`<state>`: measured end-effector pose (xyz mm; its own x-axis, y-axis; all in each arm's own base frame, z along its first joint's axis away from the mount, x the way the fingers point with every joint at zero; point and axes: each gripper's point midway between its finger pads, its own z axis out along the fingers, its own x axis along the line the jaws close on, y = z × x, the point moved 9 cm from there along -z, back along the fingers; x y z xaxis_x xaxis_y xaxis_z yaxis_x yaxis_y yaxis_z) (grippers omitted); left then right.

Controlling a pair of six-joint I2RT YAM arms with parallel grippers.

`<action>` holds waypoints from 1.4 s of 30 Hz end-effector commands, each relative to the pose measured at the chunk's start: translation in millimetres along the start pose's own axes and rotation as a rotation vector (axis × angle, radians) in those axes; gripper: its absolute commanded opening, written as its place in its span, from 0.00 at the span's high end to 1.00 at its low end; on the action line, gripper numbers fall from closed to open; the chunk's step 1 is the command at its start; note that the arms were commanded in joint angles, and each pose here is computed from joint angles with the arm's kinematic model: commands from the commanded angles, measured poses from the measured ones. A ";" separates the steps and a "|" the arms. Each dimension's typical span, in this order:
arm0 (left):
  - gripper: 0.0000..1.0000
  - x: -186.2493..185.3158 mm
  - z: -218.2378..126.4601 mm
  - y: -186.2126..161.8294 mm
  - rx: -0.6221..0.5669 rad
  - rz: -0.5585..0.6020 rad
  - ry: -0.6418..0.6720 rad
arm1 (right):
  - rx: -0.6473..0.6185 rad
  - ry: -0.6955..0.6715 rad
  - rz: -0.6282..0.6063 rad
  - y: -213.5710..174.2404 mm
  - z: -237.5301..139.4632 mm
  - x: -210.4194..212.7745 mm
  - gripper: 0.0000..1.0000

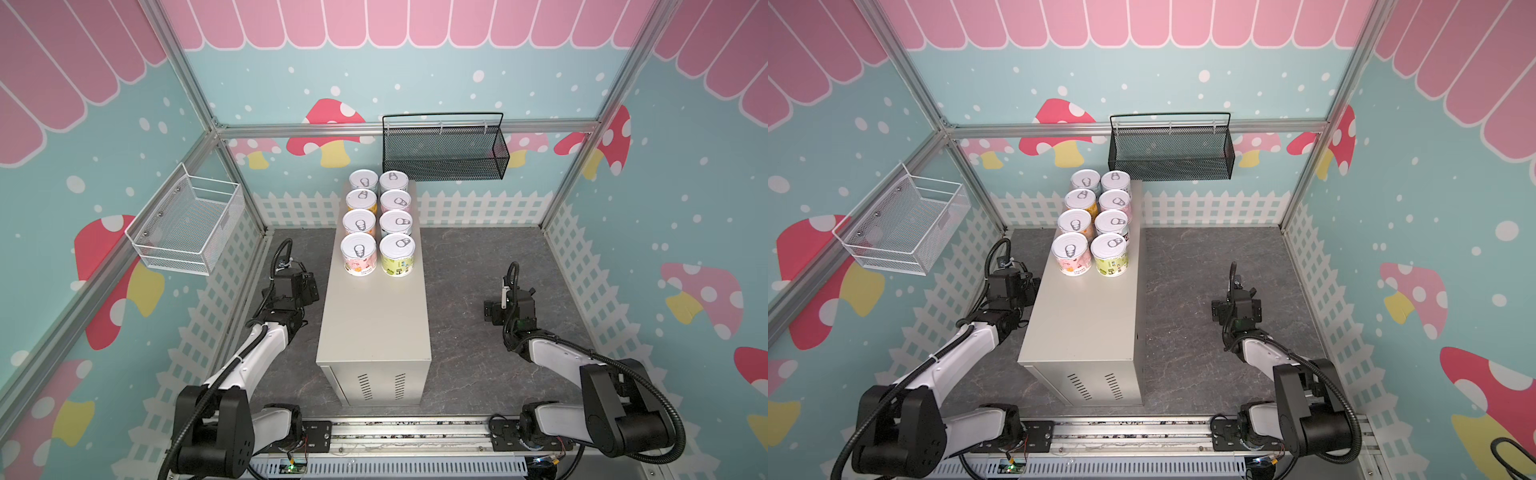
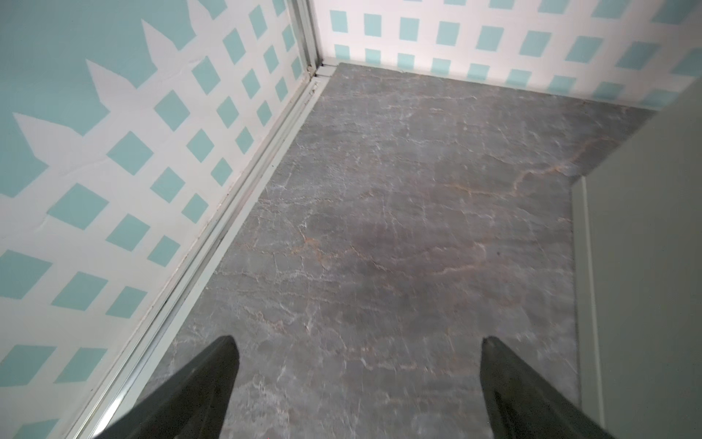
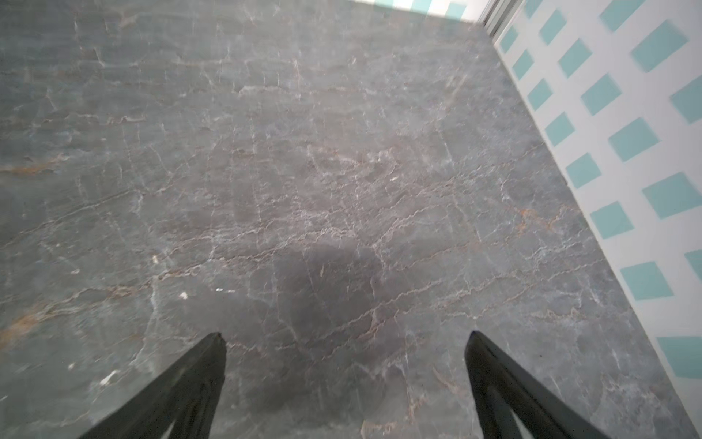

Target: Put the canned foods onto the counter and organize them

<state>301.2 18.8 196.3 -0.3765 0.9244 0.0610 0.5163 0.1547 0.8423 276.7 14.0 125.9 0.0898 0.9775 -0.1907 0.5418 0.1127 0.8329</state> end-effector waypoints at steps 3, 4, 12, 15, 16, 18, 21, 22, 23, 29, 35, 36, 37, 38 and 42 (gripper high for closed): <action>0.01 0.3 22.4 -3.2 -0.183 -0.085 0.062 | -0.361 -0.080 0.023 20.7 -17.7 -11.5 0.01; 0.01 -0.7 27.2 -7.2 -0.191 -0.088 0.063 | -0.400 -0.082 0.022 20.9 -21.0 -12.1 0.01; 0.01 -22.0 56.3 -14.0 -0.157 -0.013 0.021 | -0.461 -0.104 -0.021 26.2 -14.6 -10.5 0.01; 0.01 -24.3 55.7 -14.2 -0.163 -0.005 0.013 | -0.498 -0.135 -0.030 22.5 -12.7 -11.1 0.01; 0.01 -25.4 54.3 -14.9 -0.158 -0.001 0.005 | -0.464 -0.119 -0.019 22.3 -10.4 -11.0 0.01; 0.01 -28.8 49.6 -18.0 -0.191 0.018 -0.003 | -0.497 -0.134 -0.024 22.0 -11.6 -12.3 0.01; 0.01 -35.6 35.9 -24.4 -0.278 0.041 0.015 | -0.485 -0.130 -0.015 21.4 -11.2 -12.6 0.01; 0.01 -33.3 33.1 -26.2 -0.295 0.028 0.021 | -0.493 -0.132 -0.020 21.7 -11.8 -12.7 0.01; 0.01 -31.3 31.2 -27.7 -0.307 0.016 0.025 | -0.483 -0.129 -0.013 21.0 -11.6 -12.6 0.01; 0.01 -23.0 21.4 -35.2 -0.367 -0.029 0.027 | -0.510 -0.090 -0.038 19.9 -15.4 -9.7 0.01; 0.01 -24.0 4.9 -45.8 -0.470 -0.030 -0.027 | -0.597 0.019 -0.084 9.0 -31.2 -6.8 0.01; 0.01 -24.6 3.4 -47.7 -0.482 -0.024 -0.033 | -0.611 0.042 -0.096 7.9 -32.4 -6.3 0.01; 0.01 -25.0 1.5 -49.4 -0.494 -0.020 -0.039 | -0.630 0.064 -0.111 7.8 -31.1 -4.8 0.01; 0.01 -25.1 0.4 -50.4 -0.502 -0.020 -0.044 | -0.640 0.063 -0.118 -0.1 -35.8 -4.9 0.01; 0.00 -25.3 -1.3 -52.5 -0.510 -0.019 -0.062 | -0.618 0.064 -0.114 -1.9 -35.2 -5.1 0.01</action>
<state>283.0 -11.8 140.7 -0.3393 0.9395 0.0476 0.1431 0.0015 0.9897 247.0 12.9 130.1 0.0116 0.9648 -0.2626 0.0613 0.2614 0.9633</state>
